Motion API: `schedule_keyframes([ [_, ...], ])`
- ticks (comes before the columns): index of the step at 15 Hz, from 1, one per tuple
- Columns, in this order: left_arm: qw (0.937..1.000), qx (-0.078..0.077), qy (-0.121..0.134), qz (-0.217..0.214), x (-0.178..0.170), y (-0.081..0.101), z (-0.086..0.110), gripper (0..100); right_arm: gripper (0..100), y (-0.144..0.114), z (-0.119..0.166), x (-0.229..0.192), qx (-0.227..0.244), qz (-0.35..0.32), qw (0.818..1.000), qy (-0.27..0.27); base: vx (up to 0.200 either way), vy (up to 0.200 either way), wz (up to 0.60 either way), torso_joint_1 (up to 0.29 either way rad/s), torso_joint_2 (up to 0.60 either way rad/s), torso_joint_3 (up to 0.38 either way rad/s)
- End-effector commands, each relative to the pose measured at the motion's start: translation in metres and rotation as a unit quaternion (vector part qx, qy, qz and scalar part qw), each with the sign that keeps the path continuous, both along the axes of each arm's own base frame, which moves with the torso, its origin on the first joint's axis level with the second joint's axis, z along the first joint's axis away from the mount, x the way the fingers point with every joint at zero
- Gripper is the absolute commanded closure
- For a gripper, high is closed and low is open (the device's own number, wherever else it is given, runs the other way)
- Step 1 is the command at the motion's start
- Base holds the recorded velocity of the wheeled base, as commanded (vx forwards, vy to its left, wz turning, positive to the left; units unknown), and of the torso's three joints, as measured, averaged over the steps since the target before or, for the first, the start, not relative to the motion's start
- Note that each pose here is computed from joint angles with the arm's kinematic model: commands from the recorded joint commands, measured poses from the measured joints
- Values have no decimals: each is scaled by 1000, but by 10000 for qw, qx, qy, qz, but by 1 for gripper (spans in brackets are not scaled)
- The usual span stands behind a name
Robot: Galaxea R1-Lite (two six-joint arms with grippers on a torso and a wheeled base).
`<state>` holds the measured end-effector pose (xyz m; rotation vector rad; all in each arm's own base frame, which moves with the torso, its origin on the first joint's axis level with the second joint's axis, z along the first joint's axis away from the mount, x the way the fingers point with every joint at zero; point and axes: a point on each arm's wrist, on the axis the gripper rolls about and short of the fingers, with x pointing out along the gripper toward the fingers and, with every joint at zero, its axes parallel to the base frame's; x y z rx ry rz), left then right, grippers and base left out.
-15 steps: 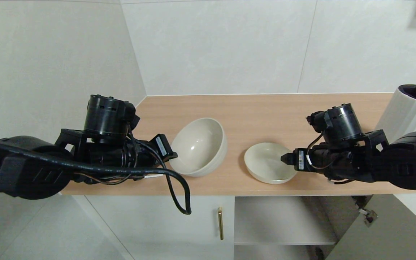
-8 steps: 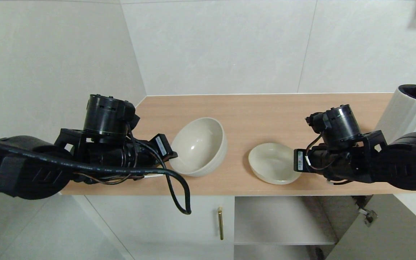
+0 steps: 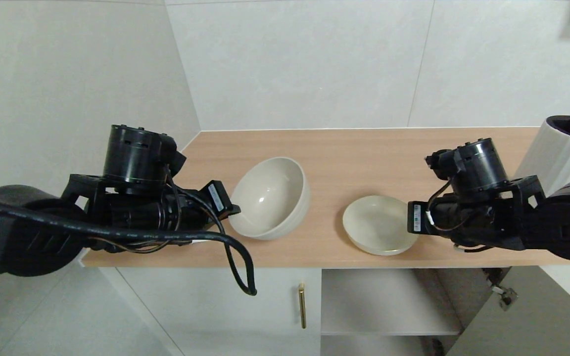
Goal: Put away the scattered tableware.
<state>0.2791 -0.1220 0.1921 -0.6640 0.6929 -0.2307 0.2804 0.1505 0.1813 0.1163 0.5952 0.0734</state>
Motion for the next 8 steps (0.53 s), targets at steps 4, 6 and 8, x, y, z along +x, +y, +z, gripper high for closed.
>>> schedule_keyframes([
  [4,9974,239,-622,-261,-44,19,30,100,100,-35,53,-65,566,668,9962,-44,0,0,0,0,0,0],
  [6,9968,379,-620,-345,-54,23,35,100,100,-44,66,-85,693,860,9939,-16,0,0,0,0,0,0],
  [8,9962,483,-607,-400,-56,24,35,100,100,-49,70,-94,625,888,9941,78,0,0,0,0,0,0],
])
